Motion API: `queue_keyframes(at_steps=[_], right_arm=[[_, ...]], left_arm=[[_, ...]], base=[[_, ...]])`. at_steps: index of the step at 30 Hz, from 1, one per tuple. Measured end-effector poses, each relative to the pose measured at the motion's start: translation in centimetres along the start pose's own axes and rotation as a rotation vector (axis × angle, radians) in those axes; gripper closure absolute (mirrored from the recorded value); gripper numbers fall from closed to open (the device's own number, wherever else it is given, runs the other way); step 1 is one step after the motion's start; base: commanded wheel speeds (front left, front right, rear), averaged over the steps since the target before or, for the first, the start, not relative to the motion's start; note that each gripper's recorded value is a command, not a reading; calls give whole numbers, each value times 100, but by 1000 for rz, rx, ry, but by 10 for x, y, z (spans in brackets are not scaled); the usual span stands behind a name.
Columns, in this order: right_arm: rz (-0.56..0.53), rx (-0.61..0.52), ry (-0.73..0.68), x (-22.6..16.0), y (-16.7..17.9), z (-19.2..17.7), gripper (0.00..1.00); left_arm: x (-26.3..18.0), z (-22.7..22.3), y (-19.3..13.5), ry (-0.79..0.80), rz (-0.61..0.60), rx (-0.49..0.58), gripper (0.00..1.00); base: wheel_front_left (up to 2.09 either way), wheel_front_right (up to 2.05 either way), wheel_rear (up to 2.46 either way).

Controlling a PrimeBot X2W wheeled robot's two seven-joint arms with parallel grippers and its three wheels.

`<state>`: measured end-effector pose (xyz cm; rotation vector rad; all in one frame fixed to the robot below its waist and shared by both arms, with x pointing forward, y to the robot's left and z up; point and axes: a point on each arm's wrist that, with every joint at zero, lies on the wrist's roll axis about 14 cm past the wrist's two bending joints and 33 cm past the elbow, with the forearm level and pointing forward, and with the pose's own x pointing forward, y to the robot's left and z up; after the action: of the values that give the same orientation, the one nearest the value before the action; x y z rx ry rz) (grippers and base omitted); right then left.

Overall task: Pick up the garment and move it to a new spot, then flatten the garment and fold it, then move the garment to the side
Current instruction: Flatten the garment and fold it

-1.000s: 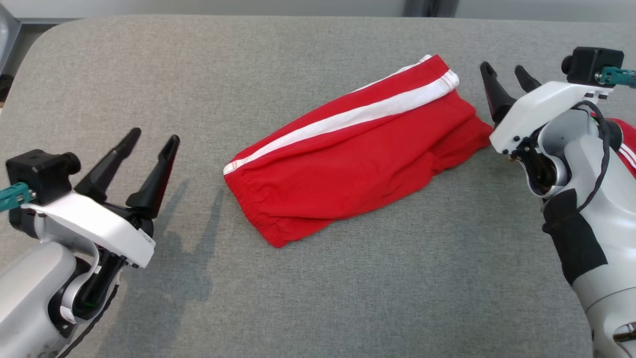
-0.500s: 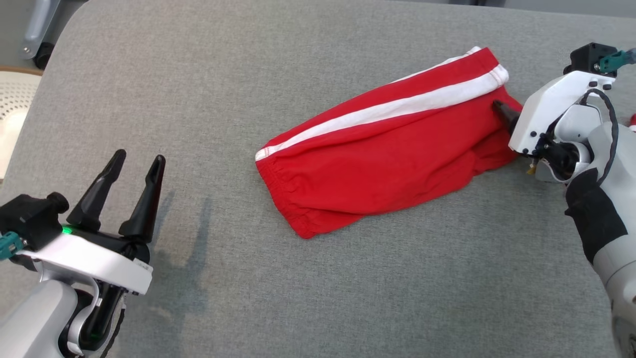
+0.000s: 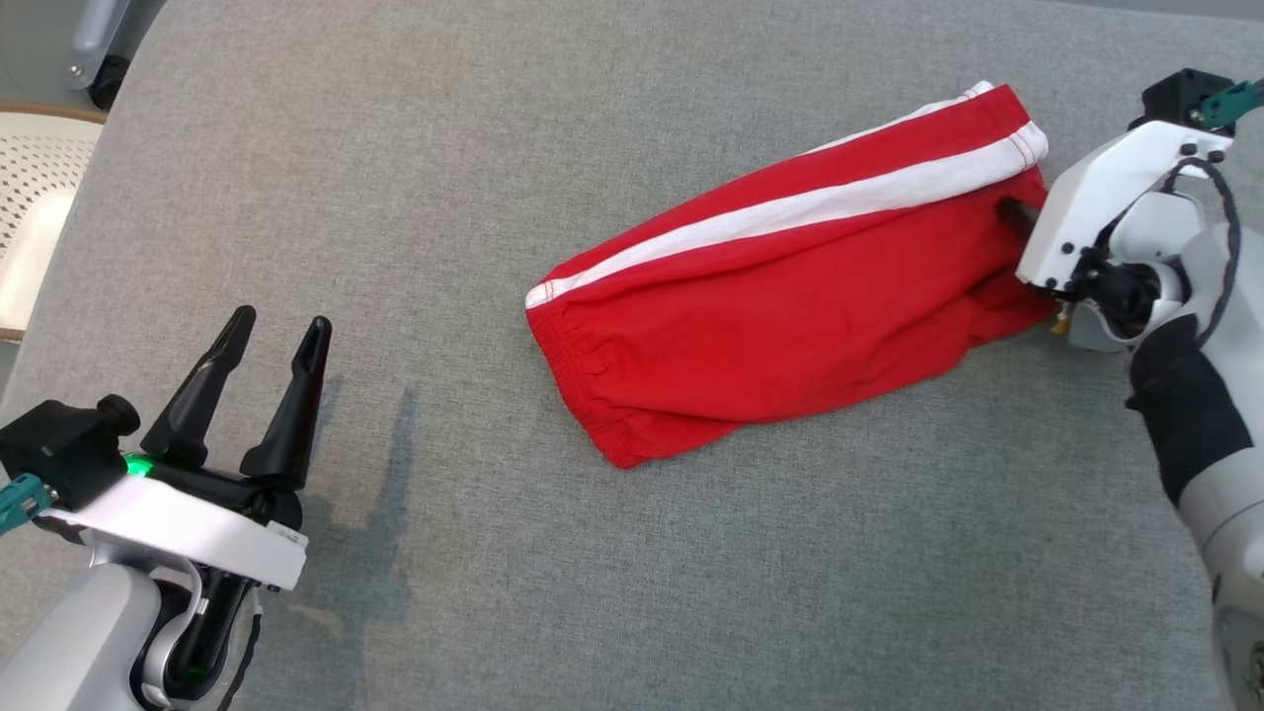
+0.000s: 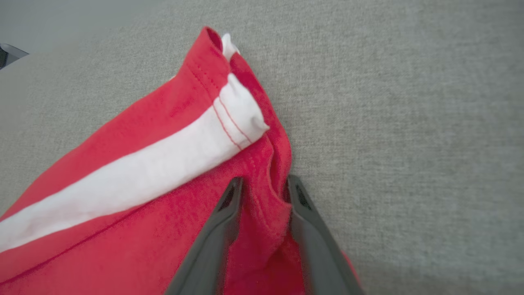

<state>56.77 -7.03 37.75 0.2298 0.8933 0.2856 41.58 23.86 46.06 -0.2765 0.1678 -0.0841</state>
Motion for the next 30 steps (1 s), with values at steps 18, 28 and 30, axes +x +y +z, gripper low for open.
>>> queue_keyframes(at_steps=[18,28,30], right_arm=[[16,173,-296,-68,-16,-2,100],[-28,281,-431,-126,-64,-36,100],[-21,288,-443,-132,-63,-39,100]], left_arm=[[-20,8,-43,-68,-87,-7,0],[-27,14,-79,-92,-170,-9,0],[-28,14,-83,-93,-179,-10,0]], base=[[0,0,0],[0,0,0],[0,0,0]])
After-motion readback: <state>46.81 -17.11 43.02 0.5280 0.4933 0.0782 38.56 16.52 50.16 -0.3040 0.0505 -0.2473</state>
